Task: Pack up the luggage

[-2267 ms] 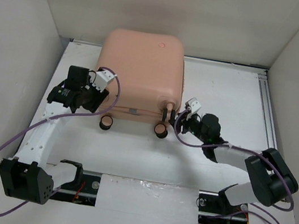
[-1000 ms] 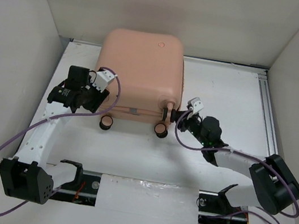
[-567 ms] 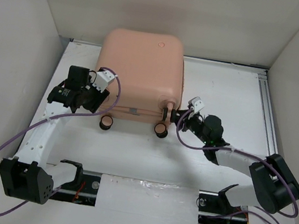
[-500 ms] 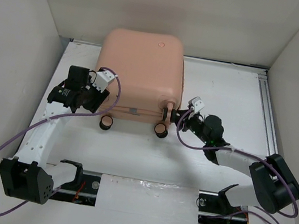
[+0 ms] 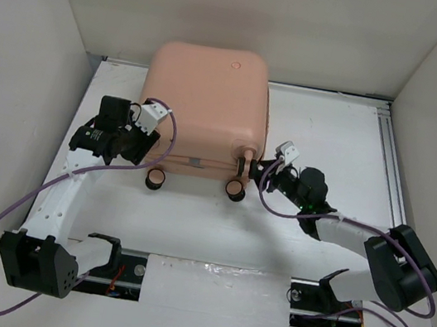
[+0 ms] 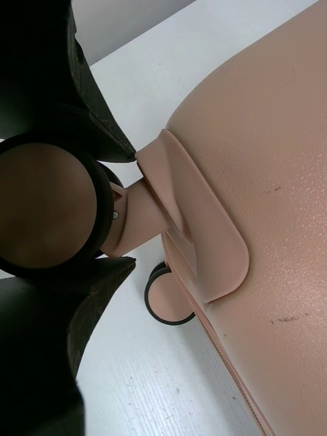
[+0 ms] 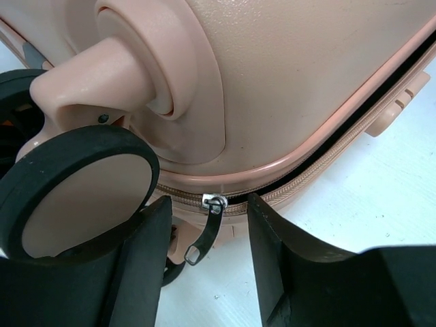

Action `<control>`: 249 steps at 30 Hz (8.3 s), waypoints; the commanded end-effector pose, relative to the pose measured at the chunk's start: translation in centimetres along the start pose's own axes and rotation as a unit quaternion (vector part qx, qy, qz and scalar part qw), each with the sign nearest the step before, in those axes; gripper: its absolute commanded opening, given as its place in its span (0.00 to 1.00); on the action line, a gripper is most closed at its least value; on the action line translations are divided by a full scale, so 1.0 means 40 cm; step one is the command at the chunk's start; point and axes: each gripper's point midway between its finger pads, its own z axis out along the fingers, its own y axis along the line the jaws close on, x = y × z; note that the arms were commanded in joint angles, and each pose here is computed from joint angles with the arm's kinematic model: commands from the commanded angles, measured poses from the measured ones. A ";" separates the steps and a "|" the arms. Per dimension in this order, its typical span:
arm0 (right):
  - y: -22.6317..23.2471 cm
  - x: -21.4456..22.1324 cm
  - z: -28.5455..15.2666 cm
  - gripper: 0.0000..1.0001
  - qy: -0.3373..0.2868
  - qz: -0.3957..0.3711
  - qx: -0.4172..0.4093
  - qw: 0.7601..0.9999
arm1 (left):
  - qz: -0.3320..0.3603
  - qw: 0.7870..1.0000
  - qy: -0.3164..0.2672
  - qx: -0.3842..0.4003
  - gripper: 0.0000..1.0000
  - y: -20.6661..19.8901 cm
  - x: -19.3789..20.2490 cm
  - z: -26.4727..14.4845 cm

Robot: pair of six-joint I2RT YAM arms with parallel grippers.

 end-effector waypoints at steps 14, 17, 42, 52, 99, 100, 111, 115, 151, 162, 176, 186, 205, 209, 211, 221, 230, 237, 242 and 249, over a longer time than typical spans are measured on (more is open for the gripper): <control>-0.025 0.044 -0.031 0.60 0.042 0.016 0.035 0.998 | -0.001 0.999 0.027 0.016 0.00 -0.018 0.038 -0.003; -0.018 0.031 -0.025 0.60 0.037 0.003 0.022 0.999 | -0.002 0.999 0.031 0.018 0.00 -0.018 0.041 0.002; -0.061 -0.056 0.019 0.00 -0.022 0.009 0.060 0.998 | -0.002 0.999 0.052 -0.013 0.00 0.003 0.071 0.005; -0.323 -0.043 -0.053 0.00 0.050 0.025 0.289 0.956 | -0.010 0.997 0.063 -0.037 0.00 0.022 0.084 0.005; -0.247 -0.173 0.444 0.00 -0.129 0.057 0.004 0.990 | -0.313 0.948 -0.045 -0.034 0.75 0.467 -0.227 0.375; -0.223 -0.176 0.440 0.00 -0.131 0.055 -0.006 0.990 | -0.307 0.950 -0.048 -0.035 0.75 0.485 -0.237 0.397; 0.107 -0.162 0.300 0.00 -0.105 0.010 -0.131 0.986 | -0.087 0.971 -0.161 0.152 0.76 0.300 -0.491 0.482; 0.215 -0.135 0.240 0.00 -0.053 -0.051 -0.165 0.984 | 0.022 0.964 -0.162 0.210 0.76 0.143 -0.541 0.491; 0.319 -0.043 0.135 0.00 -0.006 -0.056 -0.172 0.984 | -0.209 0.969 0.057 -0.122 0.25 0.255 0.108 -0.139; 0.316 -0.043 0.134 0.00 -0.016 -0.048 -0.167 0.985 | -0.155 0.986 -0.054 -0.022 0.59 0.304 -0.123 0.174; 0.257 -0.062 0.183 0.00 -0.019 -0.024 -0.128 0.991 | 0.096 0.982 -0.116 0.111 0.86 0.255 -0.248 0.017; 0.260 -0.057 0.192 0.00 -0.016 -0.033 -0.143 0.989 | 0.251 0.959 -0.117 0.065 0.97 0.277 -0.121 -0.189; 0.237 -0.015 0.174 0.00 0.004 -0.021 -0.115 0.993 | 0.323 0.921 -0.092 0.199 0.99 0.116 -0.101 0.031; 0.233 -0.025 0.167 0.00 -0.001 -0.021 -0.109 0.994 | 0.302 0.937 -0.059 0.165 0.96 0.157 -0.070 0.084; 0.233 -0.025 0.167 0.00 -0.001 -0.021 -0.109 0.994 | 0.301 0.938 -0.042 0.163 0.90 0.166 -0.055 0.094; 0.224 -0.030 0.172 0.00 0.000 -0.015 -0.098 0.995 | 0.282 0.939 -0.081 0.179 0.00 0.145 -0.096 0.085; 0.023 0.011 0.050 0.00 0.055 0.048 0.082 0.994 | 0.240 0.967 -0.065 0.061 0.00 0.243 -0.119 0.087; -0.222 0.025 -0.115 0.00 0.085 0.055 0.279 0.955 | 0.244 0.967 -0.062 0.043 0.00 0.256 -0.117 0.082; -0.390 -0.013 -0.184 0.00 0.085 0.036 0.375 0.922 | 0.247 0.966 -0.059 0.046 0.00 0.252 -0.109 0.087; -0.544 -0.124 -0.093 0.00 0.039 0.008 0.367 0.929 | 0.252 0.965 -0.059 0.046 0.00 0.253 -0.112 0.082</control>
